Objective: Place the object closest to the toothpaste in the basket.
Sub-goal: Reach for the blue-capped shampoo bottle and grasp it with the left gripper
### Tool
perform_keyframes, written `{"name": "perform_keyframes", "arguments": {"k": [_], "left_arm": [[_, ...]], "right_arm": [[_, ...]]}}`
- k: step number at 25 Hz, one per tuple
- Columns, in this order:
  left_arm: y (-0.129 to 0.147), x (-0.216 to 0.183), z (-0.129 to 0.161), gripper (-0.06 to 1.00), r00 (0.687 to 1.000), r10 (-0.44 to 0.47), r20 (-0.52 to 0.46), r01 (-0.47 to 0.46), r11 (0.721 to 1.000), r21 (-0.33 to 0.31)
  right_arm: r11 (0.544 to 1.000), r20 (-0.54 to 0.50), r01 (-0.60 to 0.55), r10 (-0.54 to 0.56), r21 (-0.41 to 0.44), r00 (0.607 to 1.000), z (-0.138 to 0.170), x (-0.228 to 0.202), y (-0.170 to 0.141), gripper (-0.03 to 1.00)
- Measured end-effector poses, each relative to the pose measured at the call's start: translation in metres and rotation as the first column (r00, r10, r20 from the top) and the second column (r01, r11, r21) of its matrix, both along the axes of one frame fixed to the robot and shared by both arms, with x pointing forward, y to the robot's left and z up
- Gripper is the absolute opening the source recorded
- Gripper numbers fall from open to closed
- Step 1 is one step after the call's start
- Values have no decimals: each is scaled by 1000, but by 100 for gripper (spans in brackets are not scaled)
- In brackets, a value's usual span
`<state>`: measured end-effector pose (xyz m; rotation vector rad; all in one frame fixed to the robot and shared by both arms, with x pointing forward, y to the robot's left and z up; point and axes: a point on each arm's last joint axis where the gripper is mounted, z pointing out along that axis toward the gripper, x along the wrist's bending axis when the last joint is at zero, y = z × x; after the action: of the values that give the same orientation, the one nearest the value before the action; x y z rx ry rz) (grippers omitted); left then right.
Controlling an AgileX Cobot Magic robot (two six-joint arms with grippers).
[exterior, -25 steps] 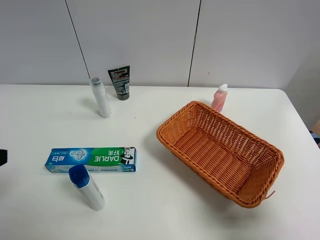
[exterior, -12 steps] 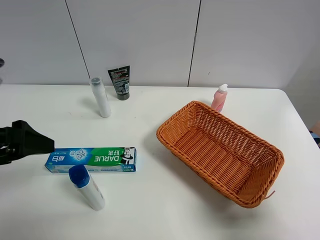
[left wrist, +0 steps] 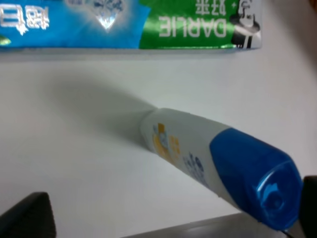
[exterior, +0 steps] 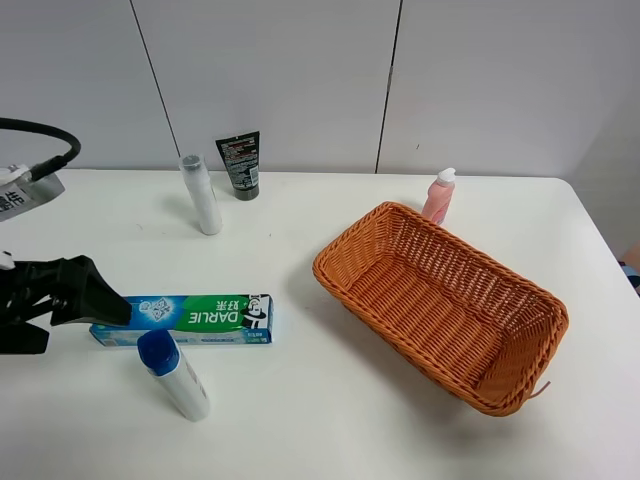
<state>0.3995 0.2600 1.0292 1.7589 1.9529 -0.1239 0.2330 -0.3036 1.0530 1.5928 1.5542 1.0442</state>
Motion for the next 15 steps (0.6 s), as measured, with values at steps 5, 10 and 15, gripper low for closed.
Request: {"name": "perform_keyframes", "arguments": {"k": [5,10,15], "left_arm": [[-8,7,-4,99,999,-4,-42,-1,995,-101],[-15,10,-3,99,998,17,-62,-28,982,-187],[-16,16,-9,99,997,-9,-81,-6,981,-194]], "right_arm": [[1000,0,0,0,0,1000,0,0,0,99],[1000,0,0,0,0,1000,0,0,0,99],[1000,0,0,0,0,1000,0,0,0,99]]}}
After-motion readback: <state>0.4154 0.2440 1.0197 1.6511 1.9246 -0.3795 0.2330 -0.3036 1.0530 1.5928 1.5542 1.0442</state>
